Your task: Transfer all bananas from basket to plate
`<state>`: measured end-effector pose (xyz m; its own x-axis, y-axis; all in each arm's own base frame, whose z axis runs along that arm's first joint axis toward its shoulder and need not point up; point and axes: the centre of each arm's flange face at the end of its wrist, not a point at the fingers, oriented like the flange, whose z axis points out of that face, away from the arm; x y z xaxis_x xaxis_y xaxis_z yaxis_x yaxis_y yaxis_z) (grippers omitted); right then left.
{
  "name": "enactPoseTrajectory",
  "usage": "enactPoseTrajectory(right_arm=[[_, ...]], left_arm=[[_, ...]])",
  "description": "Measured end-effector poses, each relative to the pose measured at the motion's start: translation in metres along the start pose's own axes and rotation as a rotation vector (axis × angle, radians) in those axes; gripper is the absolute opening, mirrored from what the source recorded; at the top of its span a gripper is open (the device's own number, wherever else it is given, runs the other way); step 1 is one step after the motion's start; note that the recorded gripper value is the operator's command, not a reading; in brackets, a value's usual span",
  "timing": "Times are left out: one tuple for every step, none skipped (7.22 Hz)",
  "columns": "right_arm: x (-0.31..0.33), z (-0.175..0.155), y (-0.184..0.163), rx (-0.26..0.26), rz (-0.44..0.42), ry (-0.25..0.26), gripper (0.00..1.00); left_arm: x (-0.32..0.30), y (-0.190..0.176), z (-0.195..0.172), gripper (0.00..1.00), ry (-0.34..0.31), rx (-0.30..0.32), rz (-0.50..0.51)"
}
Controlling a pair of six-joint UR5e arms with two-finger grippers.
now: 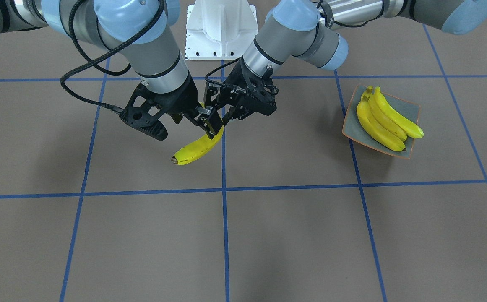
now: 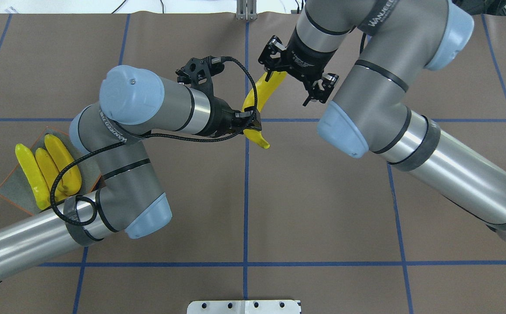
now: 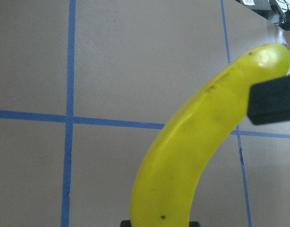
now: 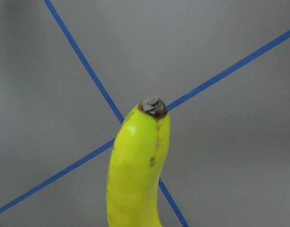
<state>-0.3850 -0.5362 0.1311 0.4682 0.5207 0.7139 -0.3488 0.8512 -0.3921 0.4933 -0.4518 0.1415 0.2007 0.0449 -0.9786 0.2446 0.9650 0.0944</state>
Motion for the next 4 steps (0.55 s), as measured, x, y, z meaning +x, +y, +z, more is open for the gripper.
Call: enactPoseTrajectory(right_arm=[[0.027,-0.007,-0.022,0.026,-0.01,0.003,1.0],[0.047,-0.008,-0.042,0.05,-0.014,0.018,1.0],[0.063,-0.005,-0.057,0.068,-0.019,0.035,1.0],[0.072,-0.002,-0.066,0.079,-0.019,0.048,1.0]], left_arm=[[-0.021,0.001,-0.012,0.0,-0.013,0.001,-0.003],[-0.049,0.0,-0.03,0.0,-0.037,0.001,-0.014],[-0.083,0.004,-0.053,0.0,-0.078,-0.003,-0.038],[-0.121,0.011,-0.077,0.0,-0.132,-0.016,-0.073]])
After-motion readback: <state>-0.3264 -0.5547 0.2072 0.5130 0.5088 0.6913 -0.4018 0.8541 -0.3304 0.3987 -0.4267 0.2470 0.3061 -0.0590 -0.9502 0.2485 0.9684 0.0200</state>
